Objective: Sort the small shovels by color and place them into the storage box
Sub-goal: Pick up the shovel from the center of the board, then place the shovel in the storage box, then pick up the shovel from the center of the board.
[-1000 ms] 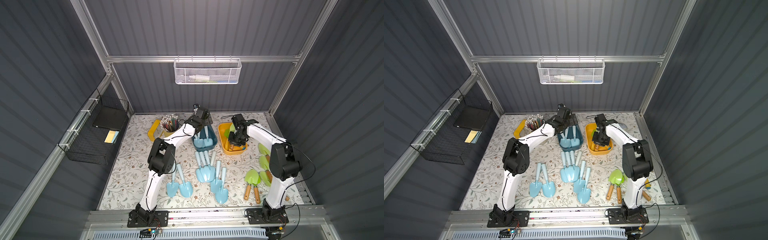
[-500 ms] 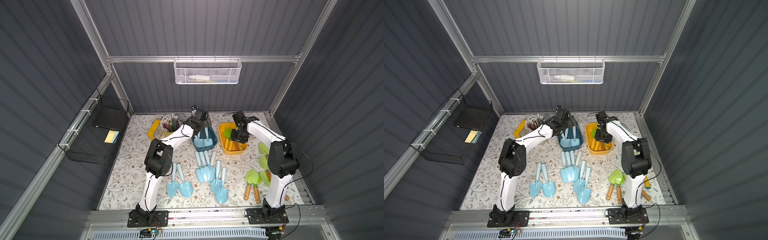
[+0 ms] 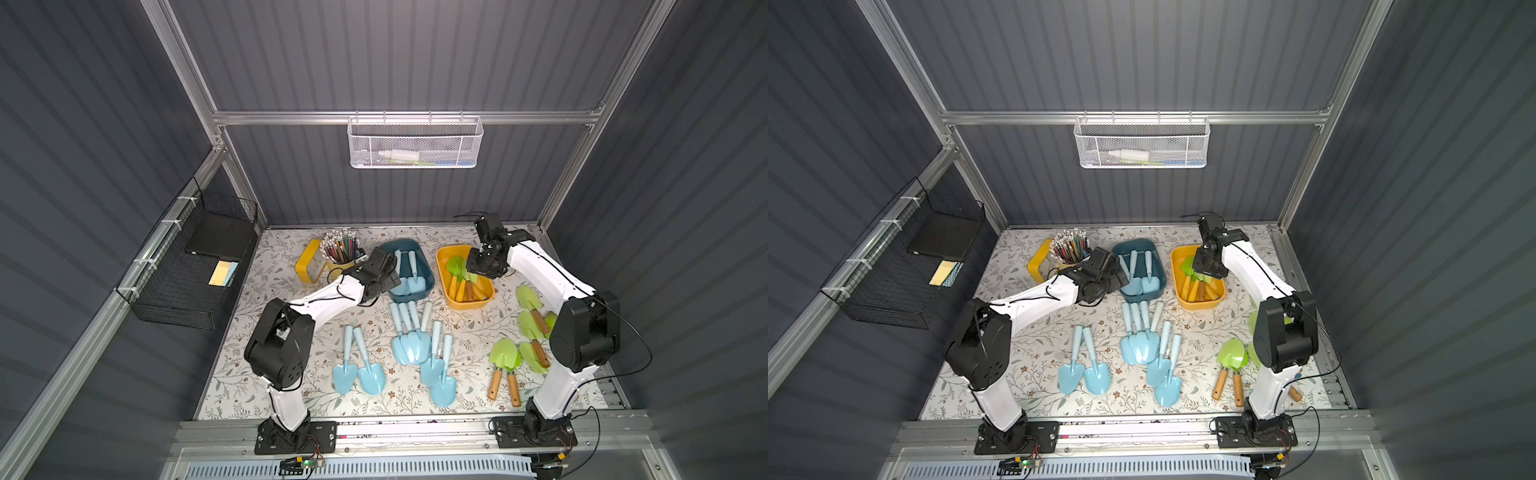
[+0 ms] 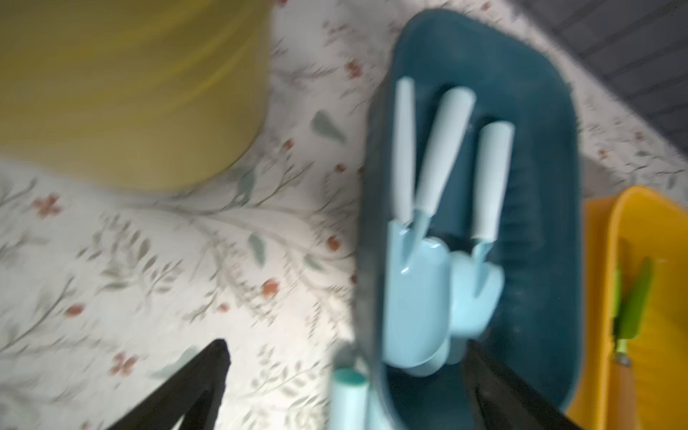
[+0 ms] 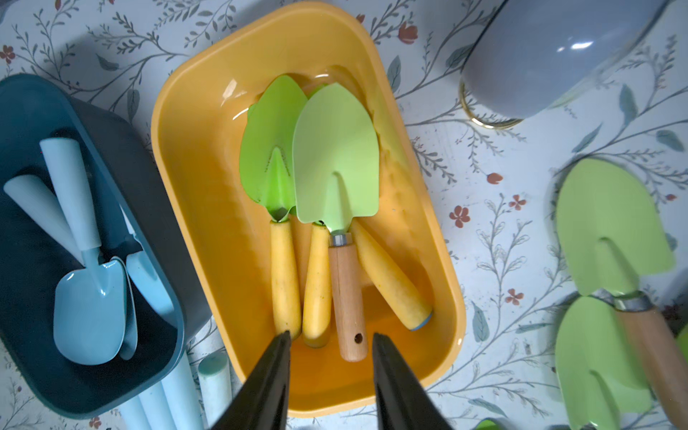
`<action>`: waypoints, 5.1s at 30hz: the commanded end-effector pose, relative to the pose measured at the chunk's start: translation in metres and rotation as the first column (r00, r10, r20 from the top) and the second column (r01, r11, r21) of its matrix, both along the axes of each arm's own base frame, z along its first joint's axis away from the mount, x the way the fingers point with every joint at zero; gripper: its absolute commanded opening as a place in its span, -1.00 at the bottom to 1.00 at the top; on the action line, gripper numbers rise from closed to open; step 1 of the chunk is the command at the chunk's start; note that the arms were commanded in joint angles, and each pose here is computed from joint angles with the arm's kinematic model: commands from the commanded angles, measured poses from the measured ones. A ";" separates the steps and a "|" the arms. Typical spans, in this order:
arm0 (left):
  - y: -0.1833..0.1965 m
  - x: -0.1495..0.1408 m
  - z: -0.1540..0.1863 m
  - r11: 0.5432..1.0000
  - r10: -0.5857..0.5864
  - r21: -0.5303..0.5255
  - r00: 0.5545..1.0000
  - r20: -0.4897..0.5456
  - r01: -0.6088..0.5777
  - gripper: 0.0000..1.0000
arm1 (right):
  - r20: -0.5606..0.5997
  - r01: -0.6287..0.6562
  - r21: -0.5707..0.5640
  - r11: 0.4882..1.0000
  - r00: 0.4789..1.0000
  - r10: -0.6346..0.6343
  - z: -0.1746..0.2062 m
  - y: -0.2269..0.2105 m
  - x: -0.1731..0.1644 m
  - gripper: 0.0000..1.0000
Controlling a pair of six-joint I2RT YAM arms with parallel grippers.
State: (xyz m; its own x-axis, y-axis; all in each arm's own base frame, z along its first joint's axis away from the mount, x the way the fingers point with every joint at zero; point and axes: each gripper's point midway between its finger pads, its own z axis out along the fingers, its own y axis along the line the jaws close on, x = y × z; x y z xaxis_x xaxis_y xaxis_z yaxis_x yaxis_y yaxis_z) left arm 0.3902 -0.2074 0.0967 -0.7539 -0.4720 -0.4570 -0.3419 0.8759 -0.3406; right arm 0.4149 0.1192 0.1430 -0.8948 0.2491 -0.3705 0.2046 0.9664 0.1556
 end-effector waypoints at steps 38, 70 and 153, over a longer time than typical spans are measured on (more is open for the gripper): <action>0.017 -0.189 -0.100 0.998 0.034 -0.026 0.918 -0.395 -0.049 0.96 | -0.033 -0.117 0.218 0.969 0.991 0.128 -0.012 0.049 -0.033 -0.24; 0.000 -0.089 -0.023 0.969 0.082 0.243 0.987 -0.141 -0.046 -1.00 | -0.026 -0.128 0.206 0.970 0.990 0.137 -0.012 0.048 -0.030 -0.25; -0.086 0.187 0.073 0.974 -0.194 0.179 0.918 0.345 0.139 0.52 | -0.668 0.236 0.097 0.967 0.736 -0.112 -0.110 -0.025 -0.291 -0.18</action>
